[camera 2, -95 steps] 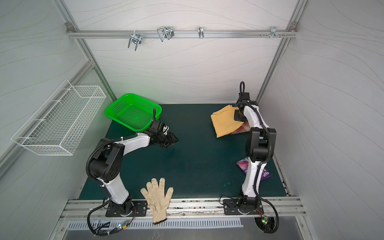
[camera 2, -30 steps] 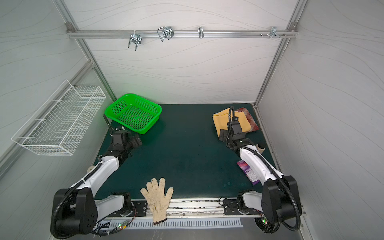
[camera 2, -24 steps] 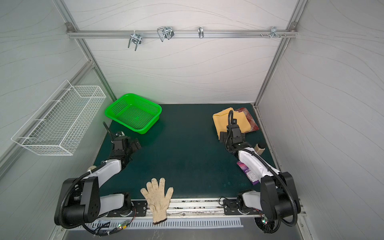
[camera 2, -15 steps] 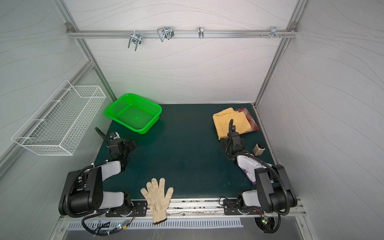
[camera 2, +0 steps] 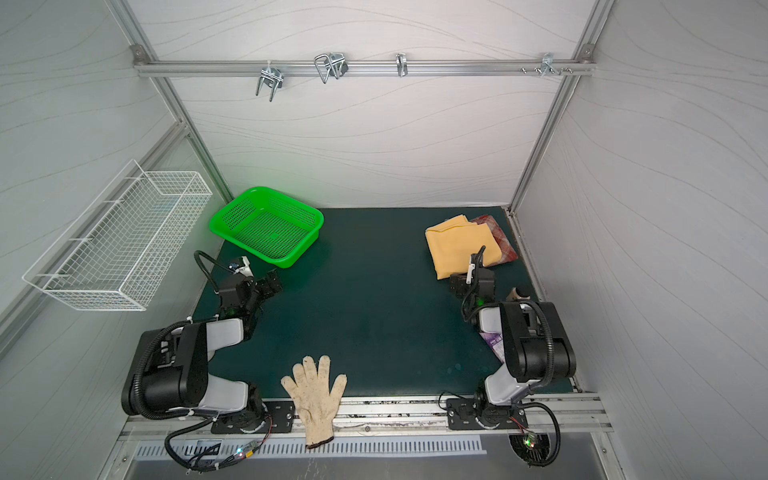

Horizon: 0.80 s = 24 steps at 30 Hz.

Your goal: Fold and stack the skirts

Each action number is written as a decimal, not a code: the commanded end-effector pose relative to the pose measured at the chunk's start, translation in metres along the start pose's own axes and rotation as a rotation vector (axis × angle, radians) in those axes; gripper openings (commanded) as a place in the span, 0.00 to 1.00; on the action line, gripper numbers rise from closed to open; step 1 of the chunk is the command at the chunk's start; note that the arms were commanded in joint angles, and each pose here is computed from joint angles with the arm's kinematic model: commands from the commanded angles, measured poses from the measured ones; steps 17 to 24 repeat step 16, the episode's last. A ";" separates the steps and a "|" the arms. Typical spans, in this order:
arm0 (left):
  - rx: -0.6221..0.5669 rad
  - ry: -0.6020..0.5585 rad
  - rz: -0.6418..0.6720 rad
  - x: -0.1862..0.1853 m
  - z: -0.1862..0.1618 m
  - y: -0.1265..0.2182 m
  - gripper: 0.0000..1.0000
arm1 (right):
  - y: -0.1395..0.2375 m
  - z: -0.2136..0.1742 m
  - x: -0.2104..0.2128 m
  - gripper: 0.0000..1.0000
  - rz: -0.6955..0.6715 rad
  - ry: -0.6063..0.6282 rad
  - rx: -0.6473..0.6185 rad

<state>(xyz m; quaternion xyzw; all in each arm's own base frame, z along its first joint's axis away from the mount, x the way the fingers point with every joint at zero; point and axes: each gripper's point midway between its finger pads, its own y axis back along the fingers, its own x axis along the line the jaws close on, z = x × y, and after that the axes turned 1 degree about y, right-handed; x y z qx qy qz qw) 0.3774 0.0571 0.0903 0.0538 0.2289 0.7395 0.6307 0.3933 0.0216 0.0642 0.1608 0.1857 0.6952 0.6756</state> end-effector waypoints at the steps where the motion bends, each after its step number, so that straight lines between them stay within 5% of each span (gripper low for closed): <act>1: -0.098 -0.112 -0.094 -0.025 0.008 0.001 0.99 | 0.001 0.020 0.014 0.99 0.074 0.000 -0.076; 3: -0.166 -0.091 -0.046 -0.016 0.009 0.000 0.99 | 0.001 0.020 0.014 0.99 0.074 0.001 -0.075; 6: -0.092 -0.095 -0.027 -0.015 0.005 -0.004 0.99 | 0.001 0.020 0.014 0.99 0.072 0.001 -0.077; 24: -0.080 -0.116 -0.021 -0.018 0.005 -0.011 0.99 | 0.000 0.020 0.016 0.99 0.075 0.008 -0.075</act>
